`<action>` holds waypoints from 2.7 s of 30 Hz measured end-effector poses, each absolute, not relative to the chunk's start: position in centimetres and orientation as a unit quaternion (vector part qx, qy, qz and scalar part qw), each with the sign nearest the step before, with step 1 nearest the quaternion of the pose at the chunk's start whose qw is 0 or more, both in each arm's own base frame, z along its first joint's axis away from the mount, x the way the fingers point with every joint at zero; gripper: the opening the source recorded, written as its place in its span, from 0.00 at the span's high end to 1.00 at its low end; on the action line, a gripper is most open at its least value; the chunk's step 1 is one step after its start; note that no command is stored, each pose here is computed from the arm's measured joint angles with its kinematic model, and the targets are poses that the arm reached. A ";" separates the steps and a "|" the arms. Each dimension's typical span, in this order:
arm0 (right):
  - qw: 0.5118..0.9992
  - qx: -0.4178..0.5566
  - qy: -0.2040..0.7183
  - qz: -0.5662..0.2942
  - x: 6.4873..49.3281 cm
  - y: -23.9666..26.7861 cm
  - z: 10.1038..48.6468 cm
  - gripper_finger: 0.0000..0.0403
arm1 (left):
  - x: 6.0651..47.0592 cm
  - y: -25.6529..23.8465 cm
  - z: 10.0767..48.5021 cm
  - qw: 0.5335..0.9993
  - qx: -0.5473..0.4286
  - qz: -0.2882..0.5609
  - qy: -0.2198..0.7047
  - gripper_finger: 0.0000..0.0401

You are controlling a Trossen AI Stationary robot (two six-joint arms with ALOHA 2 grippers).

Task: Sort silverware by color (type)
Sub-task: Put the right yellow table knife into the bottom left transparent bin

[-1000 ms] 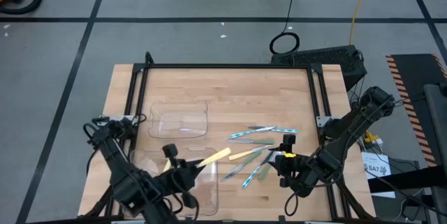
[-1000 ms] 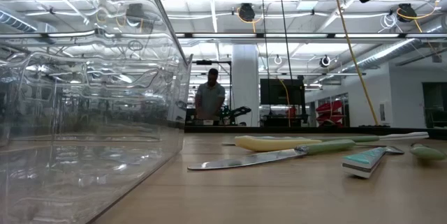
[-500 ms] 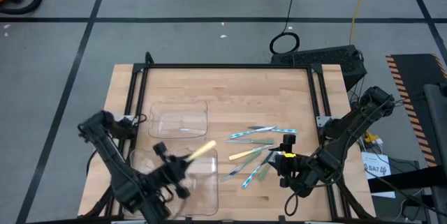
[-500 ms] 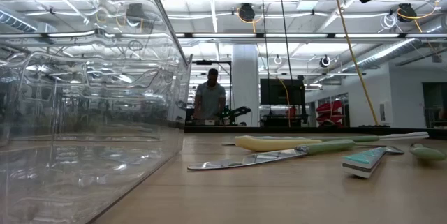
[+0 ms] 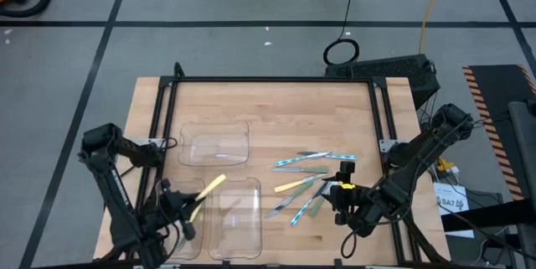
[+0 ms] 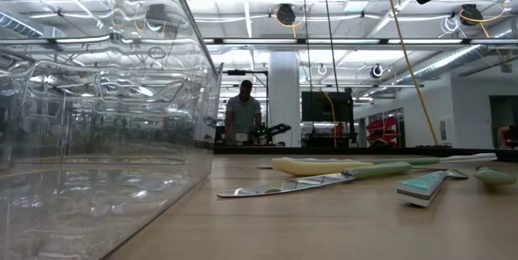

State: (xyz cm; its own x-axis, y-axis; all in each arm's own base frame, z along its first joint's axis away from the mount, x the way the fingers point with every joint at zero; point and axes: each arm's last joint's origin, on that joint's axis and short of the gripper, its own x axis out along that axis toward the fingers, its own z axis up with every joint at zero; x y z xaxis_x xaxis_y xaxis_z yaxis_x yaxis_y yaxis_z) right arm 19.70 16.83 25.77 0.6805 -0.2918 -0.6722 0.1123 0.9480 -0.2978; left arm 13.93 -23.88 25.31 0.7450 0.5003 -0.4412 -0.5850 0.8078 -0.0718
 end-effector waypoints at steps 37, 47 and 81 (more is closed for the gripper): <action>0.910 -0.109 0.383 -0.114 19.7 16.9 25.8 0.48 | 13.9 -26.7 22.8 0.741 -0.199 0.456 0.451 0.84; 0.911 -0.107 0.382 -0.114 19.7 16.9 25.8 0.48 | 14.3 -26.6 22.6 0.723 -0.204 0.470 0.463 0.84; 0.913 -0.101 0.378 -0.113 19.8 17.0 25.8 0.48 | 15.8 -28.4 17.9 0.726 -0.161 0.465 0.480 0.69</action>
State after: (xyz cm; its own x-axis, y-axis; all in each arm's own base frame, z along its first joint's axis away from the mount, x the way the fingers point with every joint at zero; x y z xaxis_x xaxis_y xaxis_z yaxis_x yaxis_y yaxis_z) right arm 19.75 16.98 25.81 0.6884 -0.2831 -0.6678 0.1305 0.9540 -0.2700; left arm 15.84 -28.38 17.92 0.1060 0.5218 -0.8465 -0.8300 0.5152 0.2136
